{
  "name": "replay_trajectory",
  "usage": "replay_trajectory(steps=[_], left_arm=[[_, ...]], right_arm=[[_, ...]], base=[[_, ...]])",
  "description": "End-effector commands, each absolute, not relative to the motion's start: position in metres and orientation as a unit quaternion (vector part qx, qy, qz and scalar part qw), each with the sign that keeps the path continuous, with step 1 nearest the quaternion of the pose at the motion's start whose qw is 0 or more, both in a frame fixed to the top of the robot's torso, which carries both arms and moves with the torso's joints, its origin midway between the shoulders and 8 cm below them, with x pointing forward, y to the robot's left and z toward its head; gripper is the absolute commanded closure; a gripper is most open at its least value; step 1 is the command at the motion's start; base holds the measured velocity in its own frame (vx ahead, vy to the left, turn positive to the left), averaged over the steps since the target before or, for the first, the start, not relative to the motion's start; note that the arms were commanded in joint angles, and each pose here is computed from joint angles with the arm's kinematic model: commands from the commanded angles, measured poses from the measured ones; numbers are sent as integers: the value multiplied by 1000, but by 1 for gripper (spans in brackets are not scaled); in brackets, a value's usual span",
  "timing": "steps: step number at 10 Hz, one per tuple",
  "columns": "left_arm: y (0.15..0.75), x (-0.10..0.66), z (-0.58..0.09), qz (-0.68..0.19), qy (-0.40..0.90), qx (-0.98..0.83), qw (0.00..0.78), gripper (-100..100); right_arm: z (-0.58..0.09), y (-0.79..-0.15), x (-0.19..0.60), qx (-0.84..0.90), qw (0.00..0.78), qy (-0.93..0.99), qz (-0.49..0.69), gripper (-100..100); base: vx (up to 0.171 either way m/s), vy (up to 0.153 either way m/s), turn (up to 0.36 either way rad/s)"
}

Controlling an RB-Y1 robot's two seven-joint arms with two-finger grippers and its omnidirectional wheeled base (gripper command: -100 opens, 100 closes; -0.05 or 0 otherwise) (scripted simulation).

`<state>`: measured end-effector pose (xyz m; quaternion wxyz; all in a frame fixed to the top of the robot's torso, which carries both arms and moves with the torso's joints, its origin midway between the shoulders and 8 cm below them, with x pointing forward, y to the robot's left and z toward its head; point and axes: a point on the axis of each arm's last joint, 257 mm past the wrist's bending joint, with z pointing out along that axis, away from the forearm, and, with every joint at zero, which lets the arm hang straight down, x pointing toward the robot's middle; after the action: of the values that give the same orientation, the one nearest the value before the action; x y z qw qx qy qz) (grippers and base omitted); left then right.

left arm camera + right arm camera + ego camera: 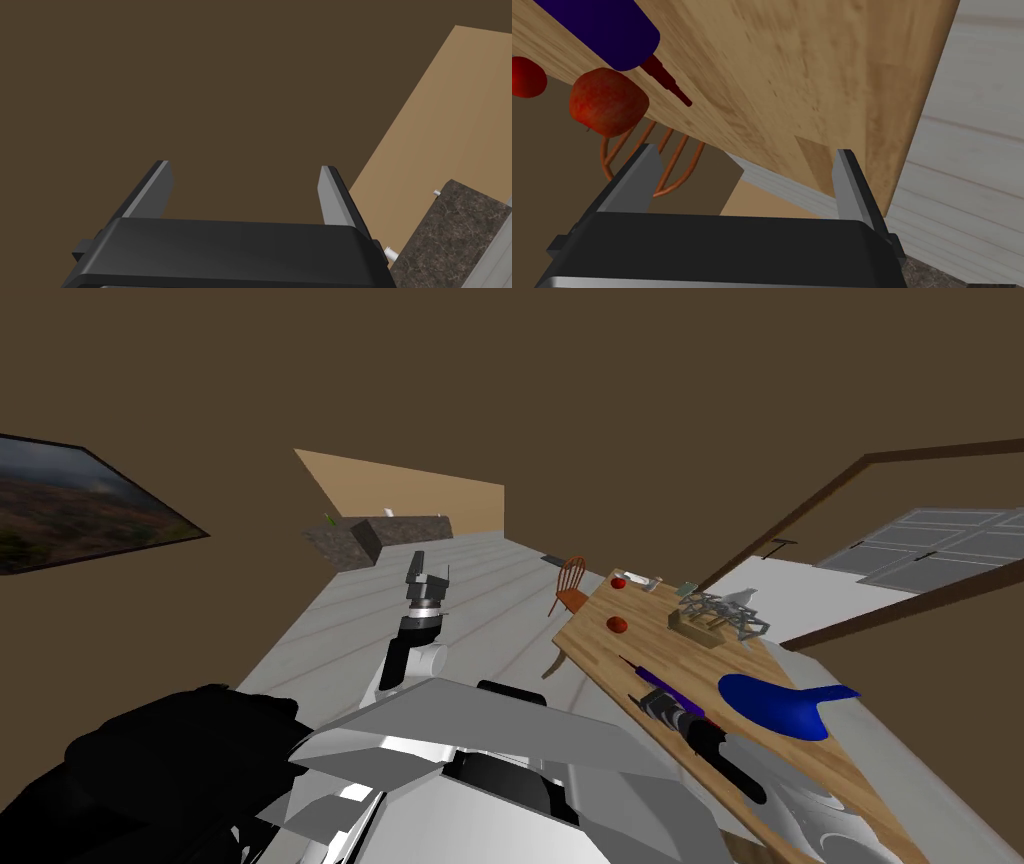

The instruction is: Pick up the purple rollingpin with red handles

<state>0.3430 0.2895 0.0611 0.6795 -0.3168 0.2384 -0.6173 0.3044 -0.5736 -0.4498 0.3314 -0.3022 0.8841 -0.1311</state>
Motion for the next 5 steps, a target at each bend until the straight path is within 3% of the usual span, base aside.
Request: replay_trajectory(steps=[1, 5], left_arm=[[289, 343, 61, -617, 238, -317, 680, 0], [289, 343, 61, -617, 238, -317, 680, 0]], right_arm=[[-452, -585, 298, -302, 320, 887, -138, -100], [-467, -652, 229, -333, 219, 898, -186, -100]], base=[[27, -19, -34], [57, -41, 179]])
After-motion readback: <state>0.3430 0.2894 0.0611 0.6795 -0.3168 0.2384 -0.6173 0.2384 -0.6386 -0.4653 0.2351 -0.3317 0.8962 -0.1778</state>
